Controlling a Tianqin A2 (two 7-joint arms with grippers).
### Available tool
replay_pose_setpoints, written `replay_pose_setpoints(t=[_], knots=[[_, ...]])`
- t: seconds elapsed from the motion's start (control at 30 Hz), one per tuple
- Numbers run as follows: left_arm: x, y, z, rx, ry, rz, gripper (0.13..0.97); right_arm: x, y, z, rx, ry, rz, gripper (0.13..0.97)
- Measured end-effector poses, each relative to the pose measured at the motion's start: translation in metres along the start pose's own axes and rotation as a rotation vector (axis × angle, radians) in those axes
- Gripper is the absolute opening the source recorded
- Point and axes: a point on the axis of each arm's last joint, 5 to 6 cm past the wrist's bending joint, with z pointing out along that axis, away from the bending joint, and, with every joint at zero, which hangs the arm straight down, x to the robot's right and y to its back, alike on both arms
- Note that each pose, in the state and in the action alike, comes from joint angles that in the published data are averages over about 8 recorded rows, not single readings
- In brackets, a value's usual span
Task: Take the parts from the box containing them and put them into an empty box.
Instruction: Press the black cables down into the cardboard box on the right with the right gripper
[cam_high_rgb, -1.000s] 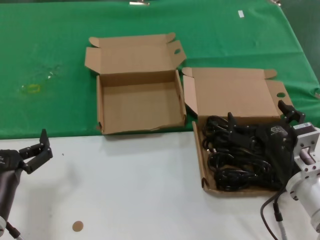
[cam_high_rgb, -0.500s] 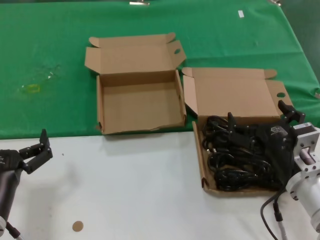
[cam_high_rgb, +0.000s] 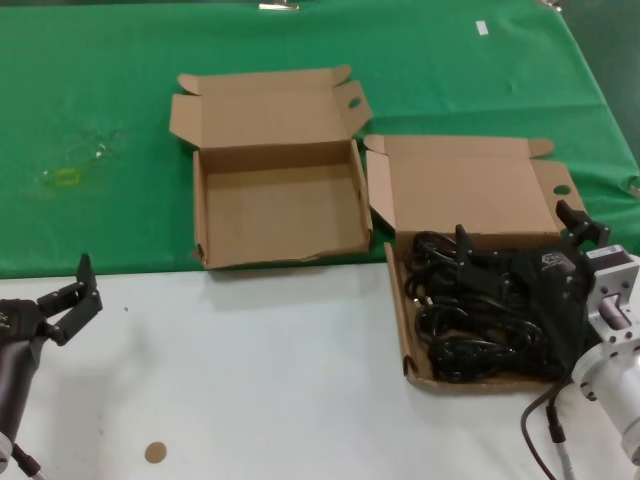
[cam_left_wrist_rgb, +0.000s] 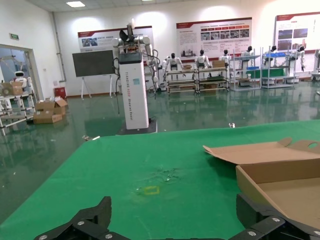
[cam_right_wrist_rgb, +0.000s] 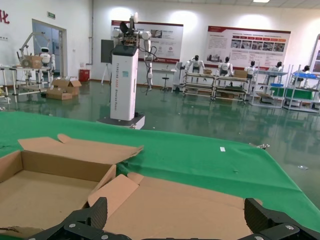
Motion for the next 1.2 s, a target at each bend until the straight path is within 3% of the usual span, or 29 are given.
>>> replay_pose_setpoints(t=[0.2,0.47,0.6,0.87,1.2], knots=[[0.0000,0.0000,0.000,0.000,0.000,0.000,0.857,0.000,0.000,0.000,0.000,0.002,-0.002,0.966],[0.0000,0.0000,0.000,0.000,0.000,0.000,0.696,0.001,-0.001,-0.002,0.001,0.009,-0.010,0.966],[0.0000,0.0000,0.000,0.000,0.000,0.000,0.696,0.003,-0.004,-0.005,0.003,0.002,-0.010,0.966],[0.0000,0.0000,0.000,0.000,0.000,0.000,0.472,0.011,-0.016,-0.016,-0.008,-0.054,-0.053,0.966],[0.0000,0.0000,0.000,0.000,0.000,0.000,0.290,0.030,-0.026,-0.033,-0.064,-0.194,-0.164,0.966]])
